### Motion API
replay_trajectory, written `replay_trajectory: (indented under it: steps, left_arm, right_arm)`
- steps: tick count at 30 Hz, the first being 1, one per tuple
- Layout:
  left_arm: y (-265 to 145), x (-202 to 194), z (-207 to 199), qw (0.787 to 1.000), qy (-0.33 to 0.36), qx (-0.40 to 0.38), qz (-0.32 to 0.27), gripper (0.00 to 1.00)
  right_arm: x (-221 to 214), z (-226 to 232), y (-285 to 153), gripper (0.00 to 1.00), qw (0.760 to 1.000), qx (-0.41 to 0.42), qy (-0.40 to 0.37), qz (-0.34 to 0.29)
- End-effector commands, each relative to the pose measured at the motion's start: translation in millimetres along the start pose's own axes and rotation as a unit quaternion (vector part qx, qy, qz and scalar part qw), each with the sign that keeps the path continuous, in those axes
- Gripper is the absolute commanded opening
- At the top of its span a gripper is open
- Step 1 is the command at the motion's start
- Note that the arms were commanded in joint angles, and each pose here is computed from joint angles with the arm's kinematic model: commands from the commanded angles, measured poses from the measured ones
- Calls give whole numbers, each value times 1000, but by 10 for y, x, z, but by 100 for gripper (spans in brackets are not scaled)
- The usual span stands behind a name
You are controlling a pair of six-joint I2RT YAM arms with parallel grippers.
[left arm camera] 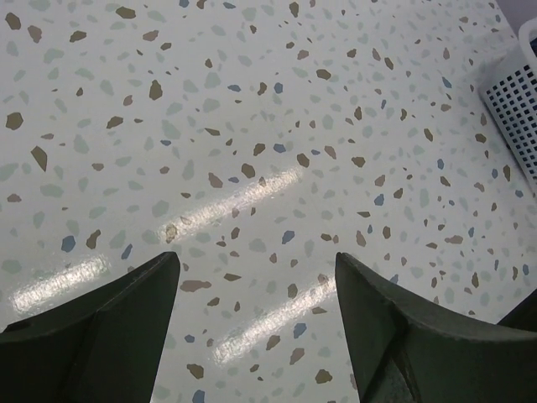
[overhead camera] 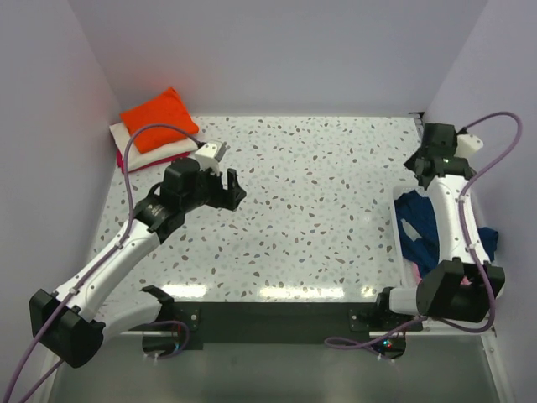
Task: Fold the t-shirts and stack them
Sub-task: Grab the tshirt from the pile
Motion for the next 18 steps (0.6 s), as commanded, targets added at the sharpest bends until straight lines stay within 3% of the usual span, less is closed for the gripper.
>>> replay_trajectory:
  steps: [1,7,11,15,18]
  left_arm:
    - [-47,58,-53,999,16,-30,-24,80]
    - [-47,45,-69,999,15,-41,-21,80]
    - [-42,30,-67,999,14,-42,-19,80]
    - [-18,21,-56,999,13,-37,-16,80]
    - [3,6,-46,999,13,-34,-11,80]
  right_arm:
    - [54,-249,208,93,996,-68,45,18]
    - [-357,-616,798,89,980,-119,134,88]
    - [-663,-665,1088,88,970,-138,140,144]
    - [-863,-695,1227,87,966,-145,137,163]
    - [-902,-700,1235,74,966,-141,134,168]
Point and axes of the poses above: each gripper's point midway between its finger pads, its own y axis out along the fingers, its own z axis along the line the jaws close on, x = y × z, the point moved 10 cm from there along -y, back along the fingers, and after that the axes turned 5 degrees about -y, right-handed, at the moved point
